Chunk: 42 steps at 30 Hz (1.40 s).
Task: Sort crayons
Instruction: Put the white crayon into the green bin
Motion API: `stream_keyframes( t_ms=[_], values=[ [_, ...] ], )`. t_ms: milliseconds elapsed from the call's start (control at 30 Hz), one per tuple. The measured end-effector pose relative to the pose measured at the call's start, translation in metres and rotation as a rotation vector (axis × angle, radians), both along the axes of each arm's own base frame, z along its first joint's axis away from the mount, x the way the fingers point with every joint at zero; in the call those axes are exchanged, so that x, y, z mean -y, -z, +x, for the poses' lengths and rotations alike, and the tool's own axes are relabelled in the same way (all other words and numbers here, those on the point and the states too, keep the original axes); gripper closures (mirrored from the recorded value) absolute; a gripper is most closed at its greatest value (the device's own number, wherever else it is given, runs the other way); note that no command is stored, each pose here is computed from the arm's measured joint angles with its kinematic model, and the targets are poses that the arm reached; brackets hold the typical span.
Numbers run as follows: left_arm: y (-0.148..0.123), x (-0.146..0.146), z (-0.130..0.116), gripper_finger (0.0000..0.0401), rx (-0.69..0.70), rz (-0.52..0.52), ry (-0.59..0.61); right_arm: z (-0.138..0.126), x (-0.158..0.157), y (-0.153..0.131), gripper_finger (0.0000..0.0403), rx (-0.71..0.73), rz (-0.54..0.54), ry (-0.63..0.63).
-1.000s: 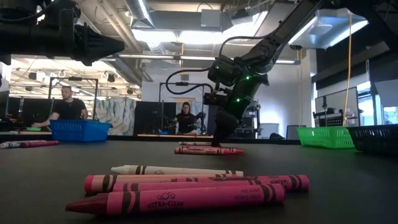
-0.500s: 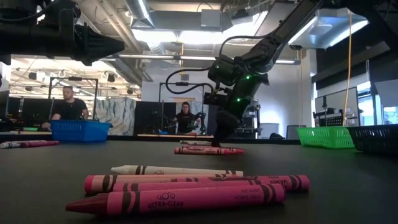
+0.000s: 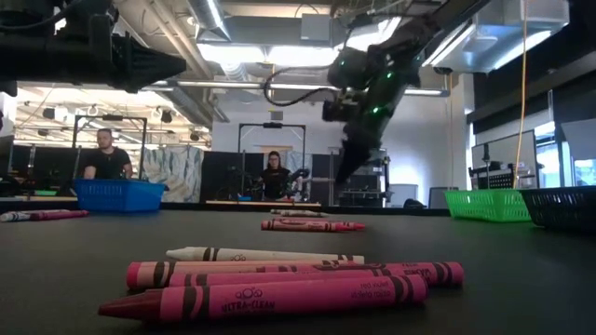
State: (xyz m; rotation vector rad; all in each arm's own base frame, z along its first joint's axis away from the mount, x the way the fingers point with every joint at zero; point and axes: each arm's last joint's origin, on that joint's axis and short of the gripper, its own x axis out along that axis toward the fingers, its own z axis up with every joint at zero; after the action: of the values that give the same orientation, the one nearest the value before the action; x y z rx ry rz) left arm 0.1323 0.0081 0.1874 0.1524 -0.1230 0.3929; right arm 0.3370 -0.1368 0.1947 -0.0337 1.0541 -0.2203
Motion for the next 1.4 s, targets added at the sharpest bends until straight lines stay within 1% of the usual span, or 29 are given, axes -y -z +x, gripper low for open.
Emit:
stream_keyframes(
  t_ms=[300, 400, 633, 733, 833, 933, 1067, 1233, 1400],
  values=[
    [-0.001, 0.000, 0.000, 0.0330, 0.007, 0.004, 0.000, -0.035, -0.012, -0.043, 0.0384, -0.066, -0.020, 0.081],
    [-0.001, 0.000, 0.000, 0.0330, 0.007, 0.004, 0.000, -0.049, -0.016, -0.056, 0.0384, -0.047, -0.045, 0.120],
    [-0.001, 0.000, 0.000, 0.0330, 0.010, 0.004, 0.000, -0.092, -0.031, -0.069, 0.0384, -0.040, -0.078, 0.227],
    [-0.001, 0.000, 0.000, 0.0330, 0.014, 0.004, 0.000, -0.111, -0.037, -0.072, 0.0384, -0.057, -0.075, 0.277],
    [-0.001, 0.000, 0.000, 0.0330, 0.014, 0.004, 0.000, -0.125, -0.042, -0.075, 0.0384, -0.068, -0.075, 0.323],
    [-0.001, 0.000, 0.000, 0.0330, 0.013, 0.004, 0.001, -0.136, -0.045, -0.076, 0.0384, -0.059, -0.105, 0.385],
    [-0.001, 0.000, 0.000, 0.0330, 0.013, 0.004, 0.001, -0.152, -0.041, -0.072, 0.0384, -0.080, -0.134, 0.485],
    [-0.001, 0.000, 0.000, 0.0330, 0.013, 0.004, 0.001, -0.166, -0.029, -0.059, 0.0384, -0.127, -0.164, 0.601],
    [-0.001, 0.000, 0.000, 0.0330, 0.012, 0.004, 0.000, -0.181, -0.013, -0.040, 0.0384, -0.144, -0.146, 0.729]
  ],
)
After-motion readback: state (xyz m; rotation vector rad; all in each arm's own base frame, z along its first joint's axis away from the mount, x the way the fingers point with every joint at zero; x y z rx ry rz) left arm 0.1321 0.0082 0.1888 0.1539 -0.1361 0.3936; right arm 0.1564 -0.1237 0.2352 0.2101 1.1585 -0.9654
